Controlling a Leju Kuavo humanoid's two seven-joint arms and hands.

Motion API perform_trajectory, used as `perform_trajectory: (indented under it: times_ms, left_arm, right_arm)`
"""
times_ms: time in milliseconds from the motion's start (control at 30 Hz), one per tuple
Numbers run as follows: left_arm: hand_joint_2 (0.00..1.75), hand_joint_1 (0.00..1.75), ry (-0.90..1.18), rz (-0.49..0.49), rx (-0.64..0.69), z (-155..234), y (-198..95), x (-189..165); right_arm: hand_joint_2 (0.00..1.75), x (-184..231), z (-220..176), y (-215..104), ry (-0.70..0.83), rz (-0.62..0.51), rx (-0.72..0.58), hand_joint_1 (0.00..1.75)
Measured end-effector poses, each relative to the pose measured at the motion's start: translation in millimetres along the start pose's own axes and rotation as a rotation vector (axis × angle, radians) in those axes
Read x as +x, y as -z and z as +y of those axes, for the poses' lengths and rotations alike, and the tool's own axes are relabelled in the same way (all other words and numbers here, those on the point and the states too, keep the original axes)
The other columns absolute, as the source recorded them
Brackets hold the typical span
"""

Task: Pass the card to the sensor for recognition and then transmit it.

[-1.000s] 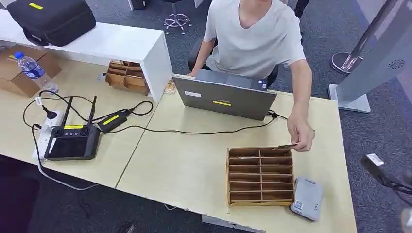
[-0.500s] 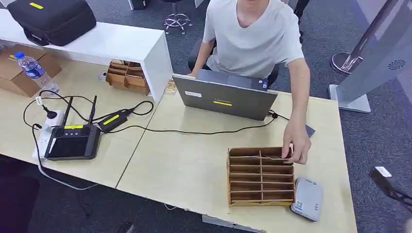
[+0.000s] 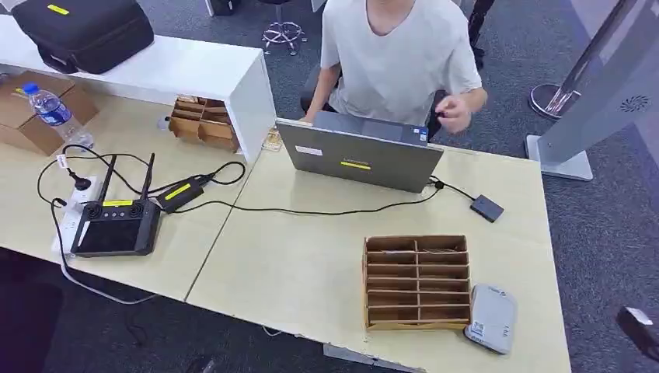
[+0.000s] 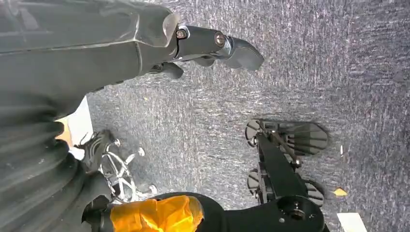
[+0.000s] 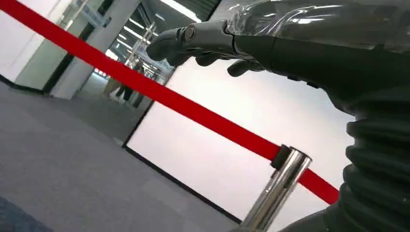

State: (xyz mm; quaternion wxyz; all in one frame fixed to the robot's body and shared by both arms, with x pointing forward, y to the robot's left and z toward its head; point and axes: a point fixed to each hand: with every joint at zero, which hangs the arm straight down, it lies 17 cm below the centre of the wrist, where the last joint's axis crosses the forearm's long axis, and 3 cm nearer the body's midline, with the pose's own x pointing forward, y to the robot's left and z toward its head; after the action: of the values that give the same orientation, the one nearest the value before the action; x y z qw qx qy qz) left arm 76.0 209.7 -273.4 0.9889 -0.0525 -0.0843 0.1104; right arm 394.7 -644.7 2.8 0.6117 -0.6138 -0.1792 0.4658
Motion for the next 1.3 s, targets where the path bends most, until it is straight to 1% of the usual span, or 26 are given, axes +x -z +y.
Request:
perform_trajectory:
  times_ms: [233,467,600,800,967,1000,1167,1200,1300]
  left_arm:
    - [1.75,0.0,-0.003,-0.001,0.004,1,0,1]
    - [1.75,0.0,-0.013,0.002,0.009,2,0,0]
    - [1.75,0.0,-0.013,0.007,0.018,3,1,-1]
    - [1.75,0.0,-0.006,0.019,0.023,3,1,-3]
    - [1.75,0.0,-0.003,0.02,0.025,2,1,-4]
    - [0.0,0.0,-0.002,0.02,0.025,2,1,-3]
    - [0.0,0.0,0.011,0.03,0.023,0,1,-5]
    - [1.75,0.0,0.012,0.032,0.022,0,1,-5]
    - [1.75,0.0,0.014,0.034,0.026,-1,1,-5]
  right_arm:
    - [1.75,-28,53,-22,-0.015,0.06,0.116,0.0]
    - [1.75,-60,122,-65,-0.031,0.111,0.25,0.0]
    - [1.75,-72,162,-97,-0.028,0.137,0.328,0.0]
    - [1.75,-75,214,-148,0.007,0.164,0.437,0.0]
    - [1.75,-57,246,-183,0.071,0.157,0.519,0.0]
    - [1.75,-53,249,-188,0.083,0.154,0.529,0.0]
    - [1.75,-24,274,-222,0.162,0.159,0.619,0.0]
    - [1.75,-14,280,-232,0.18,0.156,0.643,0.0]
    - [1.75,13,294,-258,0.219,0.147,0.712,0.0]
